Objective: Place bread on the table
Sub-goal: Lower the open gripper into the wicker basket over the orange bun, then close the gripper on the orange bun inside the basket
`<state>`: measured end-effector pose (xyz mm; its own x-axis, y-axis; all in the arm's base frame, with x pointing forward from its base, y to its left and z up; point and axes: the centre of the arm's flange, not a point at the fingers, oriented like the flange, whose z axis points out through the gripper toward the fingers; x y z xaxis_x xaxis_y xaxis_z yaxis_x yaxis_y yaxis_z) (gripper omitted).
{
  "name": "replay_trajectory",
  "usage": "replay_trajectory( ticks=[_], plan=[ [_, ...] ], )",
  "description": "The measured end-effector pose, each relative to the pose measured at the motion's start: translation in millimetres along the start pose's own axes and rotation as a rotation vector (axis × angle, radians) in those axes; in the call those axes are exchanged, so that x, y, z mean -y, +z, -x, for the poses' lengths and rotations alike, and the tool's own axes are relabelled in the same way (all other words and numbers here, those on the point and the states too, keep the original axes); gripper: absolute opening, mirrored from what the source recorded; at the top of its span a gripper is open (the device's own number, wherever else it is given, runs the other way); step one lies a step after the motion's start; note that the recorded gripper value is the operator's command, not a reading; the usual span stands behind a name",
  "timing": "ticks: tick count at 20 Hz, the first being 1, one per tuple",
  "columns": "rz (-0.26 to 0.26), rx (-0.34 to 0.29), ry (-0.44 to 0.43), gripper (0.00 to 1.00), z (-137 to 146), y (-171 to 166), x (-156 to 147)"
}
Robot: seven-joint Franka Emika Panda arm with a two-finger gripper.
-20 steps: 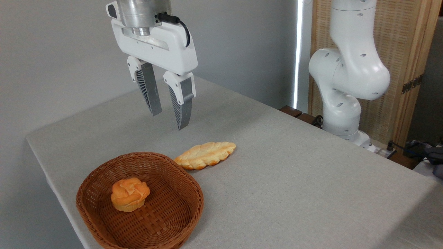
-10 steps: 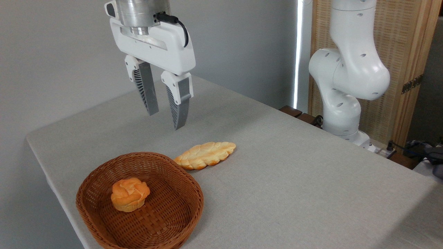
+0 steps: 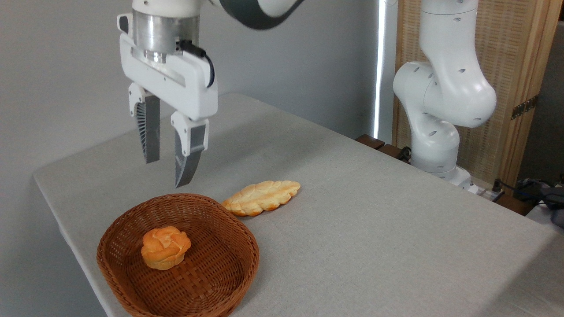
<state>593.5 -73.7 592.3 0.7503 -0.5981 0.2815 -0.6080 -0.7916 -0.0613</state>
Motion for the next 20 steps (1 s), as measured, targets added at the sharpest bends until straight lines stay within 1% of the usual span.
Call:
replay_trajectory(
  ticks=[4,6,8,11,15,19,20],
  plan=[
    [-0.030,-0.053,0.029,1.00,-4.2,28.3,-11.4],
    [-0.043,-0.069,0.101,1.00,-1.9,46.3,-16.4],
    [-0.045,-0.062,0.176,1.00,4.7,63.8,-18.6],
    [-0.045,-0.053,0.248,1.00,12.8,82.1,-20.2],
    [-0.063,-0.064,0.291,1.00,14.8,108.2,-20.0],
    [-0.087,-0.025,0.350,1.00,11.5,135.0,-23.4],
    [-0.091,-0.026,0.360,1.00,9.5,139.5,-25.6]
  ],
)
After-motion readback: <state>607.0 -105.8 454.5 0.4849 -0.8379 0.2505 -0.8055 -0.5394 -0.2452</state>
